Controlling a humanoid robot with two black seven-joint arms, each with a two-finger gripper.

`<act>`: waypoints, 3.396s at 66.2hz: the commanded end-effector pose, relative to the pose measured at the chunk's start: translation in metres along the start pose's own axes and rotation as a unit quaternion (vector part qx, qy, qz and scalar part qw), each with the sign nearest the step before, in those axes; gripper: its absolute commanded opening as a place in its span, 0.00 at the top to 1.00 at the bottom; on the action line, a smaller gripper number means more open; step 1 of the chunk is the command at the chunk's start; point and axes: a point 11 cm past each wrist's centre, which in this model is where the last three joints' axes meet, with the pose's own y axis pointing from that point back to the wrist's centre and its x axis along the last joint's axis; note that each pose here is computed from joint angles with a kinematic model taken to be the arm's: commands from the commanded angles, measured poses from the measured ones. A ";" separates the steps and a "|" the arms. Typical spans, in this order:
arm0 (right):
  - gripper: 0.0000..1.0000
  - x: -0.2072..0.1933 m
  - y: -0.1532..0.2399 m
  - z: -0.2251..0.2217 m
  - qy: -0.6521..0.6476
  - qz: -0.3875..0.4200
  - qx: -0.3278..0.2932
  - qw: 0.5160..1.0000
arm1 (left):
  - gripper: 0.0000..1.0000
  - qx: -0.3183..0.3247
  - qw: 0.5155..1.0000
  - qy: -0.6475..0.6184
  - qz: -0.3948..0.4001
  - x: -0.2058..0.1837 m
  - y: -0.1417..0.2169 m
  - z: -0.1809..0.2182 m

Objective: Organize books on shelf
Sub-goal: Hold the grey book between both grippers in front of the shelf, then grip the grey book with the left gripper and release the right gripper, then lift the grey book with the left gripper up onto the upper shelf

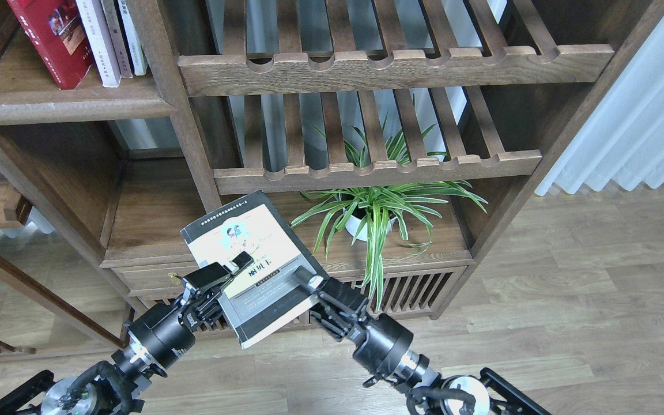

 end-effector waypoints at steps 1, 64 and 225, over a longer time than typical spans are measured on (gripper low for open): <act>0.08 -0.002 0.000 -0.006 0.002 -0.003 0.008 1.000 | 0.89 -0.002 1.000 -0.001 -0.003 -0.002 -0.001 0.001; 0.02 0.007 -0.004 -0.023 -0.004 0.059 0.025 0.998 | 0.95 0.012 0.992 -0.118 -0.050 -0.050 -0.029 0.027; 0.02 0.007 -0.014 -0.030 0.018 0.092 0.012 0.996 | 0.98 -0.208 0.853 -0.479 -0.014 -0.275 0.112 0.269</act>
